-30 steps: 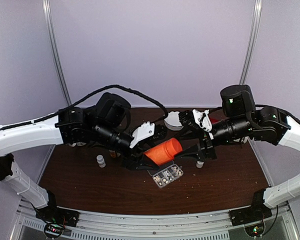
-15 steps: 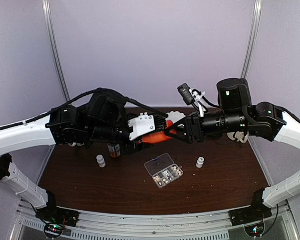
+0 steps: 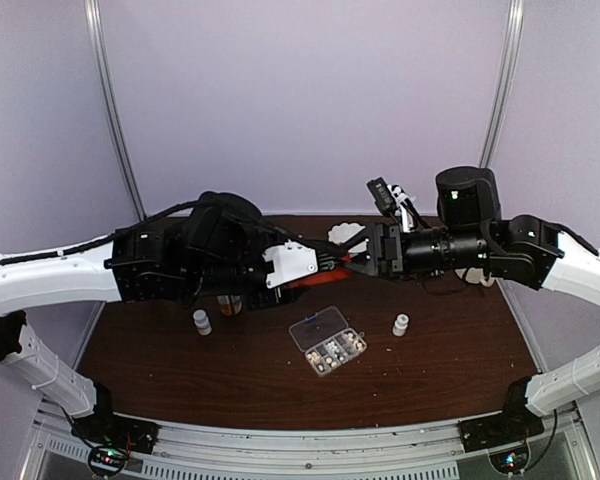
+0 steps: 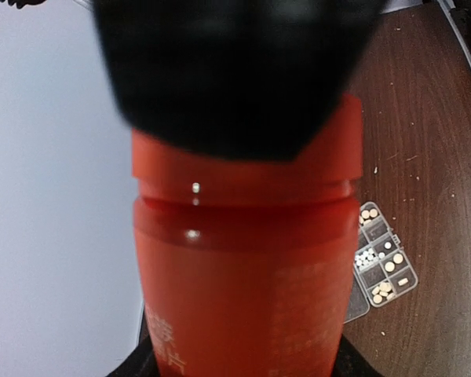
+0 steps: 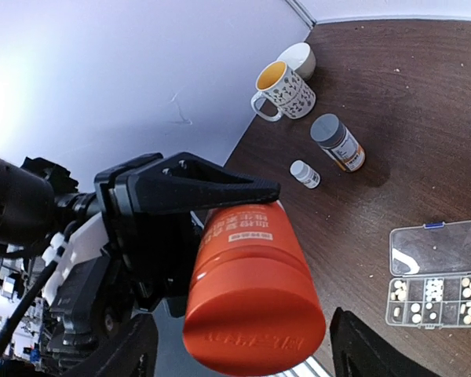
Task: Sort the pills into containers
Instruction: Screw the lid of the pill bottle onto the pill bottle.
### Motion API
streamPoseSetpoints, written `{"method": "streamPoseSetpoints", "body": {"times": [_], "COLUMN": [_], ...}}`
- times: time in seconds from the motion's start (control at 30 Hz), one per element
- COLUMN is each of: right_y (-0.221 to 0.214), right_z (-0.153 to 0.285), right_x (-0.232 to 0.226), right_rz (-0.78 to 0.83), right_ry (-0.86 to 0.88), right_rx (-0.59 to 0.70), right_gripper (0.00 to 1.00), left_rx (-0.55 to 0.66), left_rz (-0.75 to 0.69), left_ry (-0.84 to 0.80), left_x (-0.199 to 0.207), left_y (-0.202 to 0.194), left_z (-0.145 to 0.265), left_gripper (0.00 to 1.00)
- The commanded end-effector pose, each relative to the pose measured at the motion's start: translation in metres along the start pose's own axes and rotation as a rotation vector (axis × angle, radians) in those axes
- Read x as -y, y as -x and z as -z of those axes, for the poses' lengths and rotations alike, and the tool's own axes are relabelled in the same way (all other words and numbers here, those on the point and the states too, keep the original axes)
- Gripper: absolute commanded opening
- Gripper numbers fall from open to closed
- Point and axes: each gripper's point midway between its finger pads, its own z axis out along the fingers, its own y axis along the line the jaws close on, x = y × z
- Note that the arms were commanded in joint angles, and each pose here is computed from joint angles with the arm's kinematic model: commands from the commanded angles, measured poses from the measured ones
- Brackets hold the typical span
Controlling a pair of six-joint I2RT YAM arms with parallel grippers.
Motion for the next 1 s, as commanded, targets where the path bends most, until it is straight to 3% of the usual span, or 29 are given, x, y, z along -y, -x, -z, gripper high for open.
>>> {"method": "streamPoseSetpoints", "body": {"times": [0.0,0.17,0.3,0.47,0.67,0.8,0.97], "right_y": [-0.004,-0.008,-0.020,-0.042,-0.045,-0.045,-0.048], "right_z": [0.025,0.042,0.050,0.052,0.053,0.052,0.047], "right_x": [-0.011,-0.006,-0.019,-0.027,-0.031,-0.034,-0.037], "right_rz": [0.280,0.598,0.954,1.262,1.402,1.413,1.414], "right_ry": [0.075,0.088,0.164,0.251,0.259,0.258,0.260], "right_rx": [0.015,0.026,0.004,-0.098,-0.108,-0.093,-0.104], "right_gripper": [0.82,0.82,0.74,0.79,0.89,0.81,0.83], "left_rx": [0.088,0.149,0.186,0.199,0.175,0.185,0.200], "left_rz": [0.073,0.158,0.205,0.232,0.260,0.266,0.266], "left_ry": [0.011,-0.122,-0.279,-0.470,-0.502,-0.519,-0.523], "left_x": [-0.006,0.011,0.032,0.062,0.071,0.073,0.074], "left_y": [0.018,0.030,0.044,0.052,0.048,0.051,0.054], "left_z": [0.012,0.024,0.031,0.035,0.029,0.028,0.028], "left_gripper": [0.00,0.00,0.00,0.00,0.00,0.00,0.00]}}
